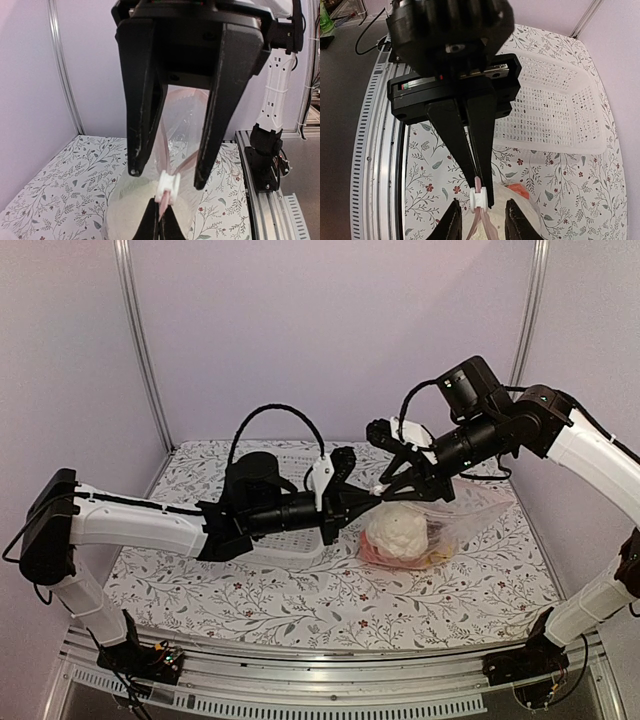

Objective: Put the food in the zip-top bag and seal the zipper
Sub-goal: Hold the zipper from the zipper food storage bag.

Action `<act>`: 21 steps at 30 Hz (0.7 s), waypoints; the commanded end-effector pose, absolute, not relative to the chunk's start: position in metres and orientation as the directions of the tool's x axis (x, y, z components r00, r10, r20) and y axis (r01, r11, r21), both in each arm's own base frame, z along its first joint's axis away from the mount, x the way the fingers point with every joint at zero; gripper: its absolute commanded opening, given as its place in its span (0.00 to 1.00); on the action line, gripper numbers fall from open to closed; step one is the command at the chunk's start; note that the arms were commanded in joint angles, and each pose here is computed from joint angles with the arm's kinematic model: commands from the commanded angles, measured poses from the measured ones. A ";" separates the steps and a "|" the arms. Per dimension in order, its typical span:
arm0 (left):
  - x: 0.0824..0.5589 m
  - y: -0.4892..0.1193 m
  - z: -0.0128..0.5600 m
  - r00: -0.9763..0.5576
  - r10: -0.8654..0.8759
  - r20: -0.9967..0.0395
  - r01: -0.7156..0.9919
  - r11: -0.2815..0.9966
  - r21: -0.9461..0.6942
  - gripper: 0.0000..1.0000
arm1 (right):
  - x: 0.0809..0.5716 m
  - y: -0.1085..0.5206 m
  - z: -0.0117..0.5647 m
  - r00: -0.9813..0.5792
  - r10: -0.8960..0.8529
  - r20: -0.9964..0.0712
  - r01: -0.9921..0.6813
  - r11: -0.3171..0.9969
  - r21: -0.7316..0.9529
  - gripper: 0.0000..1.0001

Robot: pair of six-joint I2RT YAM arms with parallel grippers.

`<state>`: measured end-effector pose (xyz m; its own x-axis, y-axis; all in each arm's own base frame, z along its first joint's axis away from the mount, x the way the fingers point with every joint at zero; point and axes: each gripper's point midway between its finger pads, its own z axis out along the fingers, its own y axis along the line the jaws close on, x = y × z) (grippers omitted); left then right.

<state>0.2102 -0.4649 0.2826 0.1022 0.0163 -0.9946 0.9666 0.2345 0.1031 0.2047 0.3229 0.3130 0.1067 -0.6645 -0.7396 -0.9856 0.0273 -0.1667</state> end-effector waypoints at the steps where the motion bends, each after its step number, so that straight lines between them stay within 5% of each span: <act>1: 0.200 -0.464 0.302 0.126 -0.020 -0.992 0.970 0.214 0.119 0.00 | 0.210 0.330 0.315 0.108 -0.663 -0.741 -0.984 0.035 -0.174 0.27; 21: 0.201 -0.462 0.302 0.112 -0.012 -0.994 0.968 0.226 0.106 0.00 | 0.208 0.332 0.309 0.114 -0.690 -0.715 -0.986 0.008 -0.164 0.00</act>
<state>0.2096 -0.4645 0.2793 0.0934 0.0310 -0.9952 0.9675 0.2330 0.0980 0.2072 0.3291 0.3092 0.1037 -0.6755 -0.7301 -0.9872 0.0194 -0.1582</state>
